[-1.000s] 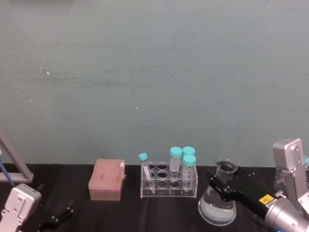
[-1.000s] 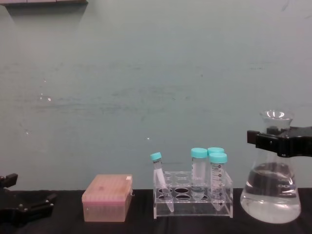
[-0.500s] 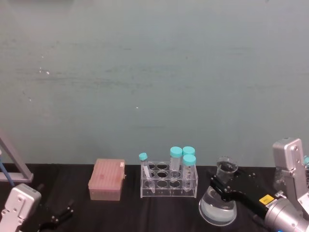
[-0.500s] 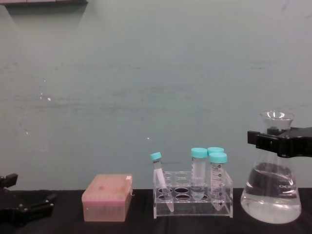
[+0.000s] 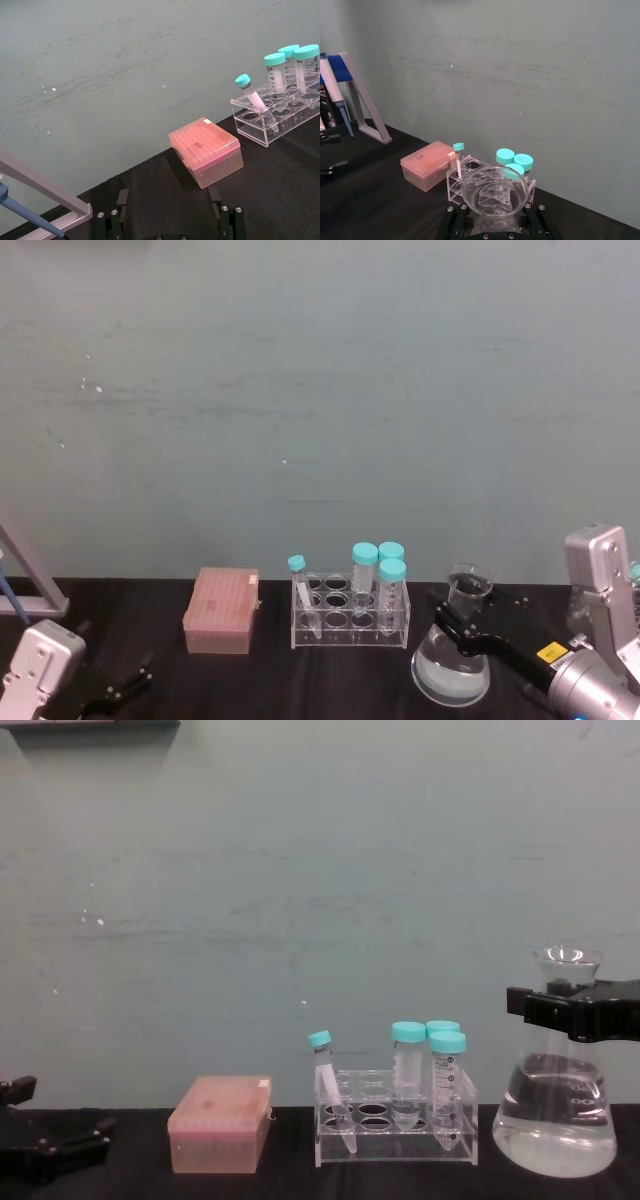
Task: Pick up the beaker with the right gripper, shake it three times, and then put it down.
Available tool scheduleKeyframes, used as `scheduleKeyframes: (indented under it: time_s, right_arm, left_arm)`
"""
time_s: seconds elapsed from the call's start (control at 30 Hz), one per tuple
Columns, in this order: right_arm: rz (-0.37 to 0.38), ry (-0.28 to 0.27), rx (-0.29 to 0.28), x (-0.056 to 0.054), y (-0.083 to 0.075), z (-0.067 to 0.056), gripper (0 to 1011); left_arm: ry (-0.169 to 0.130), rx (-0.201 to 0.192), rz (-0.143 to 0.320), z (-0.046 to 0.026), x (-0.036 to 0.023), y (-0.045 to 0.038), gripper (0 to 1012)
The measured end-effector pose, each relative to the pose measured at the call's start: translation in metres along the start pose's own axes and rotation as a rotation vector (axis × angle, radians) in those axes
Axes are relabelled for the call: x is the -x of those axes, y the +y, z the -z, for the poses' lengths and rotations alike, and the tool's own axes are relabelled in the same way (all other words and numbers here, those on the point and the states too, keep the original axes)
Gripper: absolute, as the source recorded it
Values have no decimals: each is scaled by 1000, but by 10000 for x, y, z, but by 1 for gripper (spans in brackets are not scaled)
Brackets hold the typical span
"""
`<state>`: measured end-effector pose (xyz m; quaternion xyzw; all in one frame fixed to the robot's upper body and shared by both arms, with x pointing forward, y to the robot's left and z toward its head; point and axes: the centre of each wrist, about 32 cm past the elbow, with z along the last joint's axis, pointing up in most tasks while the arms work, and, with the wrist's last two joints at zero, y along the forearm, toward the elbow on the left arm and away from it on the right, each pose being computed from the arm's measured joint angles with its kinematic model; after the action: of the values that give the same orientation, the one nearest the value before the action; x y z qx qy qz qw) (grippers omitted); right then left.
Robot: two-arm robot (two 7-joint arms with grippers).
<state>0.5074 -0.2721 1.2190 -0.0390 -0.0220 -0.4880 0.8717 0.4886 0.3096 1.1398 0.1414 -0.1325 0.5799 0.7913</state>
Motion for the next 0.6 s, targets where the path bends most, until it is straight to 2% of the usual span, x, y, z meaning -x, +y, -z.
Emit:
scheduleKeyframes:
  time_s: [0.6]
  right_arm:
    - [-1,0,-1,0,0,0,449]
  left_arm:
    - [0,0,0,0,0,0,1000]
